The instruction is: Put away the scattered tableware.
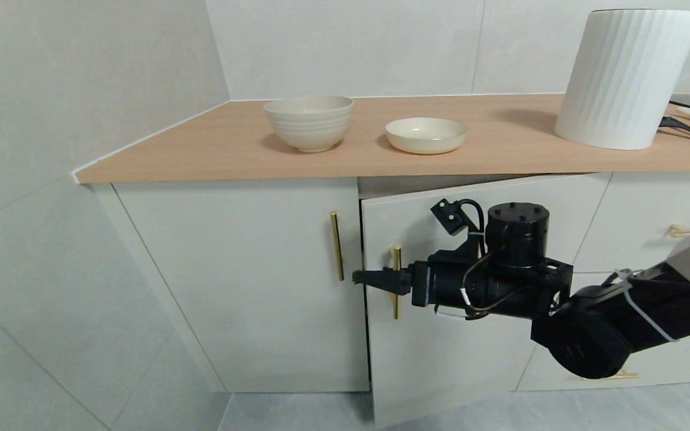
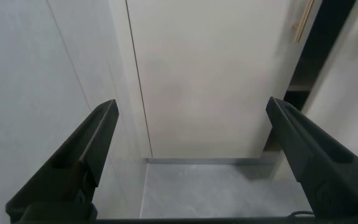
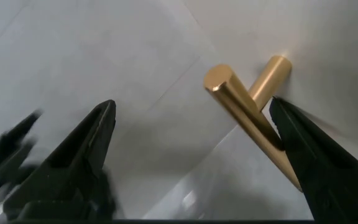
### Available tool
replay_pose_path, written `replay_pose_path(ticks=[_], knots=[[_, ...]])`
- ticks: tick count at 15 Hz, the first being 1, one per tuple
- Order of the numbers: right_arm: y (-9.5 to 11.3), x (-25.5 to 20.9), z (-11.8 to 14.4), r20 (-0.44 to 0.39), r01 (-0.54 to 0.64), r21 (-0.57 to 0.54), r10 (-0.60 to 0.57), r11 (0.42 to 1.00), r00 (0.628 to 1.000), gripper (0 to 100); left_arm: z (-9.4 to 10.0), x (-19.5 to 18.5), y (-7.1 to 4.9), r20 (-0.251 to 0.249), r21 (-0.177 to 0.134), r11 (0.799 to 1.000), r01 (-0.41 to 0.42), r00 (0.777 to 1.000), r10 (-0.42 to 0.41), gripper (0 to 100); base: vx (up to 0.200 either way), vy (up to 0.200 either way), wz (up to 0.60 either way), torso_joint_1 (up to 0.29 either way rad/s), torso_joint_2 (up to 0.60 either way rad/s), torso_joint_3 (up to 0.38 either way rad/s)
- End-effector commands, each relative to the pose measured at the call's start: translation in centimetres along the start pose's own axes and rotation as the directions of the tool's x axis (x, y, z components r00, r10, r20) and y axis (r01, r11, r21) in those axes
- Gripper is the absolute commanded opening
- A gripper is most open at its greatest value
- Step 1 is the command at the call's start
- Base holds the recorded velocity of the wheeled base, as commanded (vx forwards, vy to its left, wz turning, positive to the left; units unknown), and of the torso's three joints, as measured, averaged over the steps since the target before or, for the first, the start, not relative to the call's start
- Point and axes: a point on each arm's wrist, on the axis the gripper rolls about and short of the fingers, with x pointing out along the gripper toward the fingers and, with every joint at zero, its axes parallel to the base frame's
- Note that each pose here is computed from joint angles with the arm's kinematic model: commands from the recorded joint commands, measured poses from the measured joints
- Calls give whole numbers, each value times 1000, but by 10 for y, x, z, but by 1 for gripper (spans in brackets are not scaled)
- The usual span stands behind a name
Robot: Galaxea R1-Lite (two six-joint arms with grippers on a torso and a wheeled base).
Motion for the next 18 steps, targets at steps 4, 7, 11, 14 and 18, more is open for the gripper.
replay_pose_path(ticks=[4,7,11,14,18], knots=[[25,-34,2,-37,-100,-14,100,995,994,100,0,0,0,0,2,1000,-1,1000,1,100,0,0,0,0,0,0],[30,-45,-2,-57,-121,-8,120,993,991,100,0,0,0,0,2,1000,-1,1000,1,100,0,0,0,0,0,0],[37,-62,-13,-77,-114,-35,111,993,991,100,10,-3,-1,27,54,998,38,999,-39,100,0,0,0,0,0,0],[37,-63,-18,-95,-108,-30,104,994,990,100,74,12,-5,-101,35,976,215,972,-211,100,0,0,0,0,0,0],[35,-64,-23,-108,-102,-19,99,995,989,100,116,88,-9,-342,-74,930,360,867,-363,100,0,0,0,0,0,0]])
